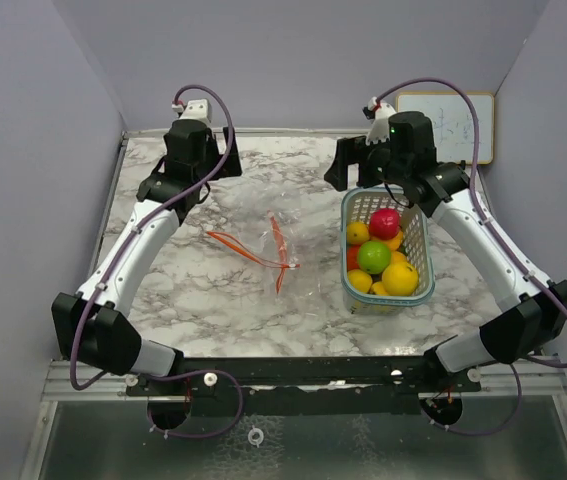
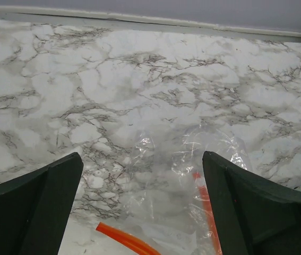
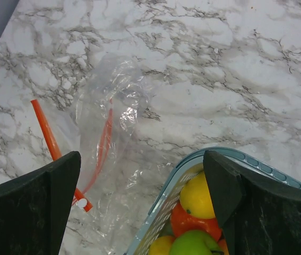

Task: Place the food in the zip-top bag and seal the zipper
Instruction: Pick up the zipper food storage bag at the center of the board.

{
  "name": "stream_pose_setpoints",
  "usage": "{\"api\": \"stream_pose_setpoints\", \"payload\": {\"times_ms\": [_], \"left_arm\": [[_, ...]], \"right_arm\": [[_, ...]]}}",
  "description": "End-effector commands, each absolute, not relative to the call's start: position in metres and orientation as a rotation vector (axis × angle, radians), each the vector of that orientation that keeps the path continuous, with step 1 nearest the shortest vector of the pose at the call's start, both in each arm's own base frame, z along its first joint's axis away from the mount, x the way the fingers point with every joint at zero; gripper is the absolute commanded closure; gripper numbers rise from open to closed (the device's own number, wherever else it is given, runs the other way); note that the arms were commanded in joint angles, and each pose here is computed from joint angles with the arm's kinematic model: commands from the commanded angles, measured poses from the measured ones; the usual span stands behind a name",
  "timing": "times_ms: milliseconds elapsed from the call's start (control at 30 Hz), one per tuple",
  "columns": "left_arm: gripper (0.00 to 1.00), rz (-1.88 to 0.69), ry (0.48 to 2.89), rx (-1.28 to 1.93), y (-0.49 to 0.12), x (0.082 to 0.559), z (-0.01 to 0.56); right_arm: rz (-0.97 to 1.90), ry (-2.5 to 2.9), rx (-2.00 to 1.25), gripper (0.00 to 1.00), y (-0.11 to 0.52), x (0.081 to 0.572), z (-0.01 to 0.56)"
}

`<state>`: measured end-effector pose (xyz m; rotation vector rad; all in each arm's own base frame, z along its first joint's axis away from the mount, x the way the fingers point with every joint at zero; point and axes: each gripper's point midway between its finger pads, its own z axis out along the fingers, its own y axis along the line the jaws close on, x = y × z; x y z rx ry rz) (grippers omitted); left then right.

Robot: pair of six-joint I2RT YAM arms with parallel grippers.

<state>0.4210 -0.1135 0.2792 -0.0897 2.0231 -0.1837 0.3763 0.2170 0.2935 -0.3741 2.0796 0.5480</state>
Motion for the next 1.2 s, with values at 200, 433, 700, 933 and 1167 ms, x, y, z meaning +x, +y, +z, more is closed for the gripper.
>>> {"api": "stream_pose_setpoints", "payload": {"times_ms": [200, 433, 700, 933, 1167], "left_arm": [[0.01, -0.286, 1.707, 0.047, -0.115, 0.391, 0.333], [0.05, -0.291, 1.796, -0.104, -0.088, 0.392, 0.325], [0.11, -0.314, 1.796, -0.318, -0.067, 0.366, 0.315], [0.14, -0.166, 1.867, -0.529, -0.031, 0.332, 0.28], [0.19, -0.08, 1.866, -0.648, -0.009, 0.306, 0.269]], "right_arm": [[0.616, 1.969, -0.455, 0.01, 0.228, 0.367, 0.324], [0.746, 1.954, -0.588, 0.01, 0.291, 0.358, 0.31], [0.769, 2.013, -0.78, 0.21, 0.376, 0.354, 0.258], [0.688, 2.009, -1.068, 0.35, 0.429, 0.321, 0.215], [0.72, 2.096, -1.145, 0.44, 0.44, 0.298, 0.167]]}}
